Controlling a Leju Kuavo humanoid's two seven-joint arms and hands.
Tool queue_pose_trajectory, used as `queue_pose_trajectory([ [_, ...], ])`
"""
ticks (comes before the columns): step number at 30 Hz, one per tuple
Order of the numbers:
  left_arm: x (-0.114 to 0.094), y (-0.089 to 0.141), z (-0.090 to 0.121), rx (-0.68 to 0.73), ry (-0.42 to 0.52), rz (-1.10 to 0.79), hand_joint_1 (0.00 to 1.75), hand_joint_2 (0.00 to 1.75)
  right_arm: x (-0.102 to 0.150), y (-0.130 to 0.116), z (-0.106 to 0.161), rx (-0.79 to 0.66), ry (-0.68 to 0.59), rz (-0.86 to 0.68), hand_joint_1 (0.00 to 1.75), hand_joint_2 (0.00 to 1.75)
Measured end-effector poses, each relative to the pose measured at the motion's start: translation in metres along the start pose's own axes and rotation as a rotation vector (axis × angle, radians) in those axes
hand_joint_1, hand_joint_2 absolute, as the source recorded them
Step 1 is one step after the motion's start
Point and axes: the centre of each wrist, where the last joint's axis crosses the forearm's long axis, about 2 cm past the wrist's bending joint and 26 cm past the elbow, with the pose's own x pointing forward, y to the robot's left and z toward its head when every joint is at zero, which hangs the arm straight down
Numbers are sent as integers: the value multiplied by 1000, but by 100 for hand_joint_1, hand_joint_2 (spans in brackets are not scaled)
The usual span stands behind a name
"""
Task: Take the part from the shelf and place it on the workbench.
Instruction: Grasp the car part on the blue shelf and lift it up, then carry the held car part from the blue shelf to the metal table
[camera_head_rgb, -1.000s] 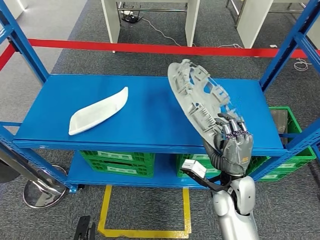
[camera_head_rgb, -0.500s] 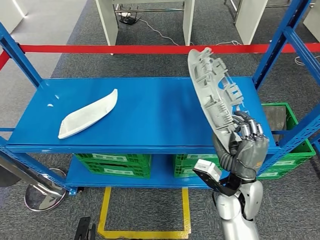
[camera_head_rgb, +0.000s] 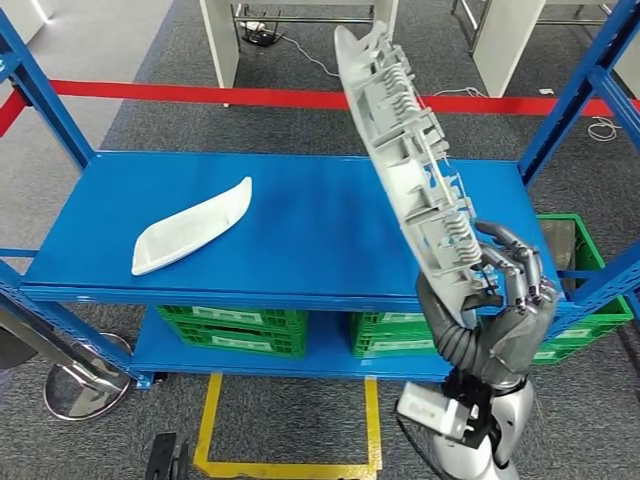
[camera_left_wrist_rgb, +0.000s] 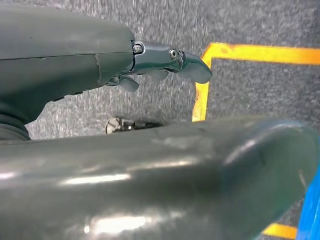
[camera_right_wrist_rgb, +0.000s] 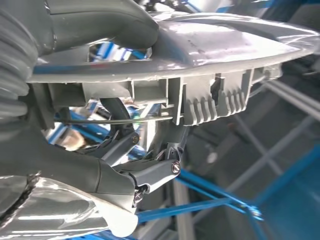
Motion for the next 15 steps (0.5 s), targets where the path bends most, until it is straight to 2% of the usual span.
queue_pose_trajectory([
  [8,0,2,-1,1,-23,-19,0,0,11,-5,-12,-23,-84,-33,175,175],
  [15,-1,3,0,14,-4,-25,0,0,15,-5,-14,-21,-106,-51,175,175],
])
